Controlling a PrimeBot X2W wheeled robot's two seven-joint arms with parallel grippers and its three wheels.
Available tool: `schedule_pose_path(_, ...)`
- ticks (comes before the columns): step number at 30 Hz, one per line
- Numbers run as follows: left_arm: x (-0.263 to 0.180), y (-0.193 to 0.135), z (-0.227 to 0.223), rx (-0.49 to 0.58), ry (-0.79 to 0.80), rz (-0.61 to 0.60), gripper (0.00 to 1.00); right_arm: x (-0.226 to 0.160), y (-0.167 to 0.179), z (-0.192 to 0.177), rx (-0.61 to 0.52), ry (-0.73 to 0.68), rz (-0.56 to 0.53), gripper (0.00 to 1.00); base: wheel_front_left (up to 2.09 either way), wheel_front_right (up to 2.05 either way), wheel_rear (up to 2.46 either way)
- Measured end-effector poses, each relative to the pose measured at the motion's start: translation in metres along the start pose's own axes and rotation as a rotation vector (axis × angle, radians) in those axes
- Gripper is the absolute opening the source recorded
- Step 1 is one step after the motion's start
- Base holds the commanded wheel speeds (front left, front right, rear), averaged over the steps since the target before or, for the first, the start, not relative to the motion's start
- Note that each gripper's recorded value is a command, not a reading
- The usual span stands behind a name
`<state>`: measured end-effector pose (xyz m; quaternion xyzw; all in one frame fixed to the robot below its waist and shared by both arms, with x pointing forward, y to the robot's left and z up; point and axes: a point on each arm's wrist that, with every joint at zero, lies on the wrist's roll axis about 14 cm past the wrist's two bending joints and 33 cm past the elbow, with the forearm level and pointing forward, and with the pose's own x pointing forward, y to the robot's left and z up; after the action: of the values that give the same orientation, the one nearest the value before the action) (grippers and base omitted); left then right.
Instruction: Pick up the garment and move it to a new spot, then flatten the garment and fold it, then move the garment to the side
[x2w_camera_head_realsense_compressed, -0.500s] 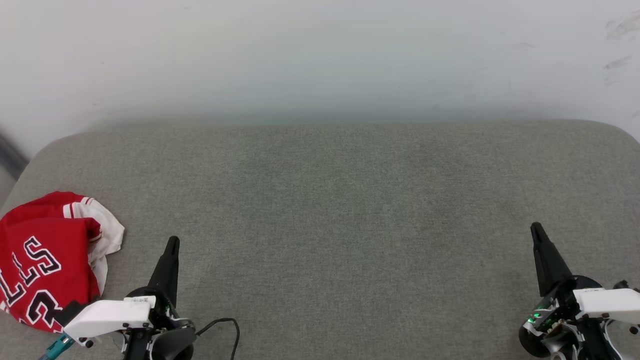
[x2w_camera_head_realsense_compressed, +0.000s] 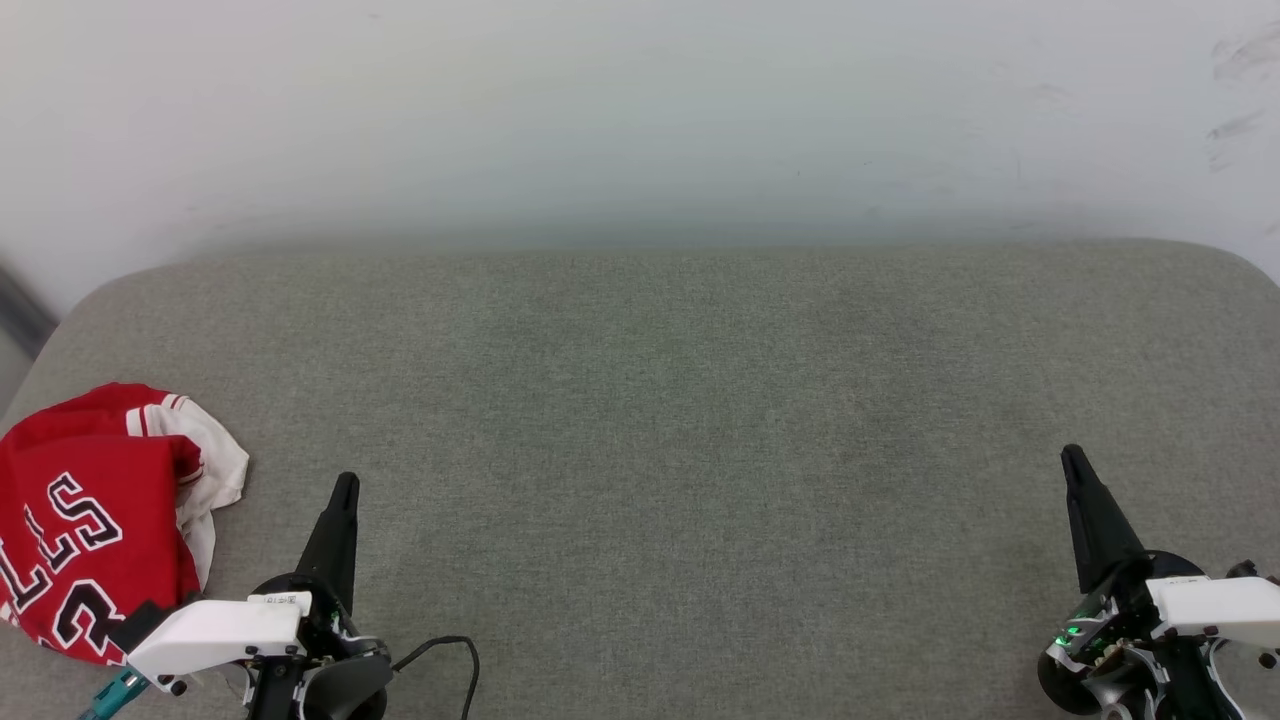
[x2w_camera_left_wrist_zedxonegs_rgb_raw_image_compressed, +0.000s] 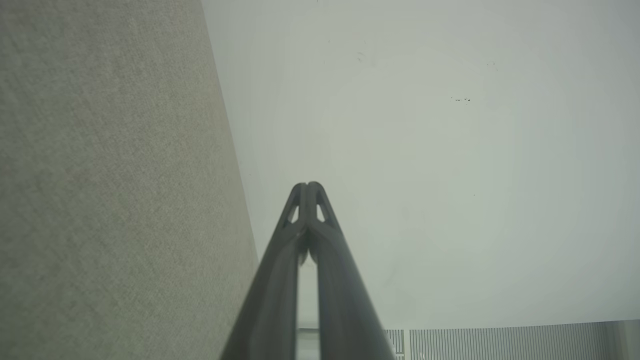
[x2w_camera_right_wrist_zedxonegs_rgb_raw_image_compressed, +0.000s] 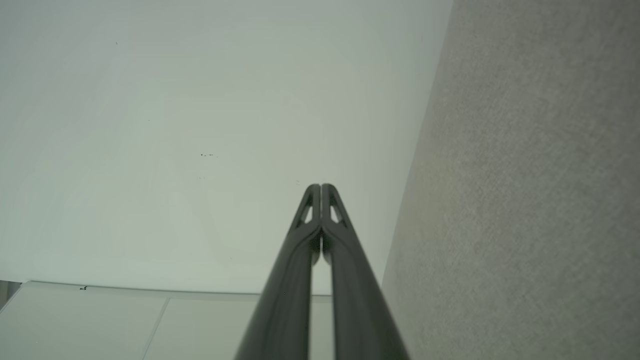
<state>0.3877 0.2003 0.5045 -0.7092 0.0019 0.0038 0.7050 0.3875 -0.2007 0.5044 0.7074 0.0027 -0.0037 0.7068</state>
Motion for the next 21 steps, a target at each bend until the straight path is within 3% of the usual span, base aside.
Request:
schedule_pose_path(11,0.0,0.0,0.0,0.0,0.0,0.0,0.0,0.0,0.0,0.0,0.0,0.0,0.0,0.0,0.0,0.0,0.0)
schedule_pose_path(12,0.0,0.0,0.0,0.0,0.0,0.0,1.0,0.0,0.0,0.0,0.0,0.0,0.0,1.0,0.0,0.0,0.0)
schedule_pose_path(17,-0.009,0.02,-0.002,-0.005,0.002,0.06,1.0,-0.01,-0.02,0.001,0.003,-0.009,-0.061,1.0,0.0,0.0,0.0)
schedule_pose_path(21,-0.008,0.017,-0.007,0.006,0.006,0.051,1.0,-0.009,-0.017,0.0,-0.013,-0.014,-0.051,1.0,0.0,0.0,0.0)
